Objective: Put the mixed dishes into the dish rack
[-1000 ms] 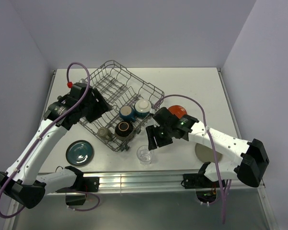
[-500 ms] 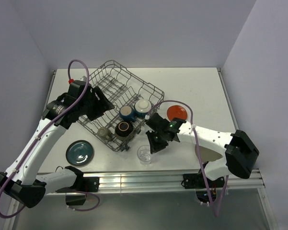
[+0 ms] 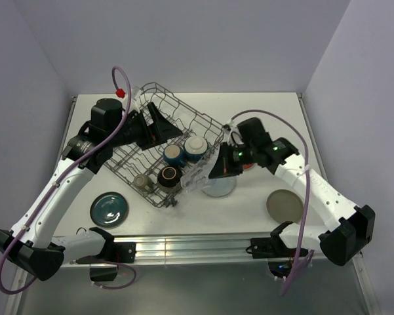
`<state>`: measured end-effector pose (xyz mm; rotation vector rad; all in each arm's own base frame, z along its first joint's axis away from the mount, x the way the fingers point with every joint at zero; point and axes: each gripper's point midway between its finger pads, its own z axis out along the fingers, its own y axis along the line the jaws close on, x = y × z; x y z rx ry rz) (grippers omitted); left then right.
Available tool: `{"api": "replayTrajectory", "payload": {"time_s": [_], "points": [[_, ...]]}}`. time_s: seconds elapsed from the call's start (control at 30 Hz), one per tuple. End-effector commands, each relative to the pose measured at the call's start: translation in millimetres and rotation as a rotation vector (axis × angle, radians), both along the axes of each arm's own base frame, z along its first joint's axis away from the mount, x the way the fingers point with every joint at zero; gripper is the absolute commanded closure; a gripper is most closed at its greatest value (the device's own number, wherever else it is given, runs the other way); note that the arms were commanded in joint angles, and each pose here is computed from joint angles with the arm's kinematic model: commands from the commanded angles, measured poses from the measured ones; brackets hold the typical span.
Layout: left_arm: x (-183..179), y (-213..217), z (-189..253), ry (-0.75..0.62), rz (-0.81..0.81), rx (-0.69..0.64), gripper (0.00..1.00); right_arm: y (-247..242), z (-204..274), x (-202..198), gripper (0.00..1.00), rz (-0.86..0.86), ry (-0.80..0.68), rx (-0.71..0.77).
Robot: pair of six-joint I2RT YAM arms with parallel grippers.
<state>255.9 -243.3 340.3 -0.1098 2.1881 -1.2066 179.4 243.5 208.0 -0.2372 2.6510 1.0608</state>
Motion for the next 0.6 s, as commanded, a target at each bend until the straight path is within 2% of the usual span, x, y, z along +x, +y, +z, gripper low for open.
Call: {"api": "replayTrajectory", "payload": {"time_s": [0.0,0.13,0.2,0.23,0.27,0.43,0.57], "points": [[-19,-21,67,-0.247,-0.188,-0.186,0.04,14,72,-17,1.00,0.136,0.082,0.328],[-32,-28,80,-0.284,-0.269,-0.258,0.02,21,101,-6,1.00,0.152,0.077,0.467],[-37,-28,82,-0.290,-0.293,-0.268,0.02,24,111,-7,1.00,0.144,0.128,0.527],[-41,-27,85,-0.303,-0.301,-0.273,0.01,28,125,-2,1.00,0.163,0.067,0.584],[-43,-27,85,-0.307,-0.307,-0.274,0.01,29,127,-3,1.00,0.132,0.141,0.616],[-54,-21,88,-0.339,-0.316,-0.269,0.01,33,166,2,1.00,0.143,0.169,0.806],[-62,-21,91,-0.346,-0.334,-0.292,0.01,35,172,12,1.00,0.118,0.188,0.851]]}}
